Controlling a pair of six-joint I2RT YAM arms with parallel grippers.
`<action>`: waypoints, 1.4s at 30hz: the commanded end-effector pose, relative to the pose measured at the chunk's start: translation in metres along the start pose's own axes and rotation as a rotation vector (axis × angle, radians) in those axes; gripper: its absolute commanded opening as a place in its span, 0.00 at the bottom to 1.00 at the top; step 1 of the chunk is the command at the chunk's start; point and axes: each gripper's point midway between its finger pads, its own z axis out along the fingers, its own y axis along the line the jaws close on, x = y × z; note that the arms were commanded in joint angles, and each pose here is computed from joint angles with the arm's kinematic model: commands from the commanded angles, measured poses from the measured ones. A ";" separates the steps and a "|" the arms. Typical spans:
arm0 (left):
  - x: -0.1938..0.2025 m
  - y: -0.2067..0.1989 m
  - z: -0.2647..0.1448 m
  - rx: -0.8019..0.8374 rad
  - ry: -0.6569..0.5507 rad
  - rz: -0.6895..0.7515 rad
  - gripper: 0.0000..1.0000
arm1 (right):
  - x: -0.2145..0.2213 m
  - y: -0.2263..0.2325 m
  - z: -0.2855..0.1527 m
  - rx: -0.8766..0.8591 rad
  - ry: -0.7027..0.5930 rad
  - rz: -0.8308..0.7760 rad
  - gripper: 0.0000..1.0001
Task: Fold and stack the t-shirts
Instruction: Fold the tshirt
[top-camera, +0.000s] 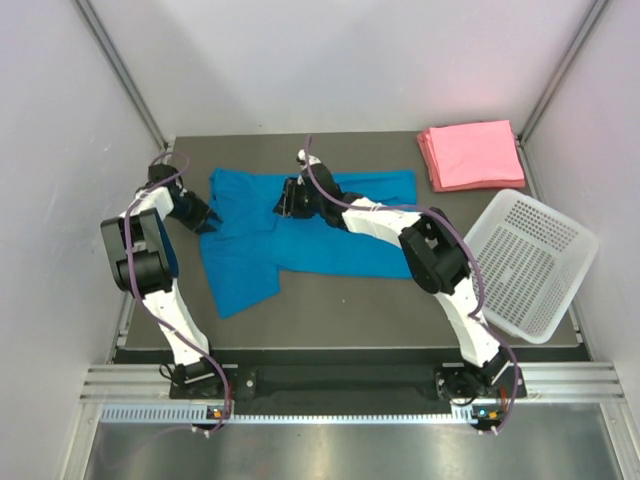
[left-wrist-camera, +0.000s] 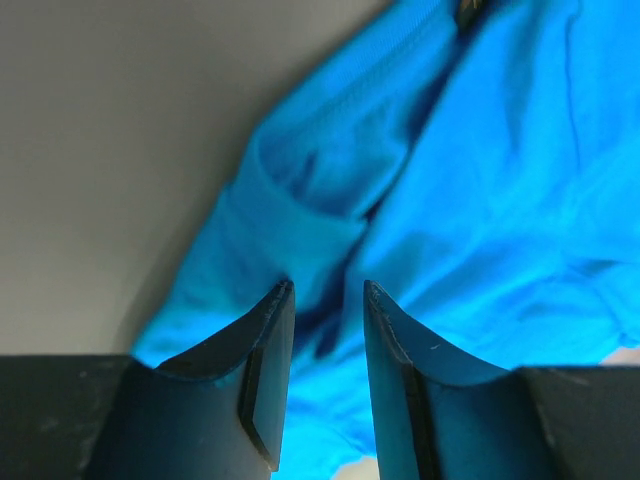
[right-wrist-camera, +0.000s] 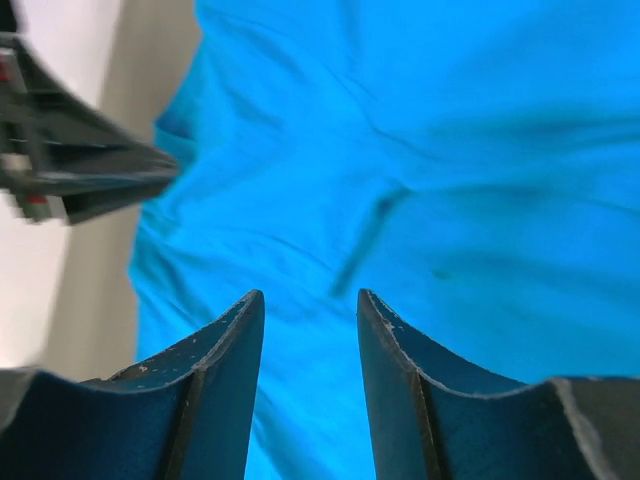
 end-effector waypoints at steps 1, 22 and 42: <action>-0.021 -0.016 0.000 0.045 -0.041 0.107 0.39 | 0.012 0.015 0.019 -0.050 0.034 0.086 0.43; -0.032 -0.032 0.020 0.143 -0.017 0.155 0.02 | 0.038 0.016 0.050 -0.039 0.067 0.165 0.33; -0.040 -0.016 0.006 0.025 -0.069 0.041 0.00 | 0.034 0.015 0.045 -0.015 0.047 0.161 0.00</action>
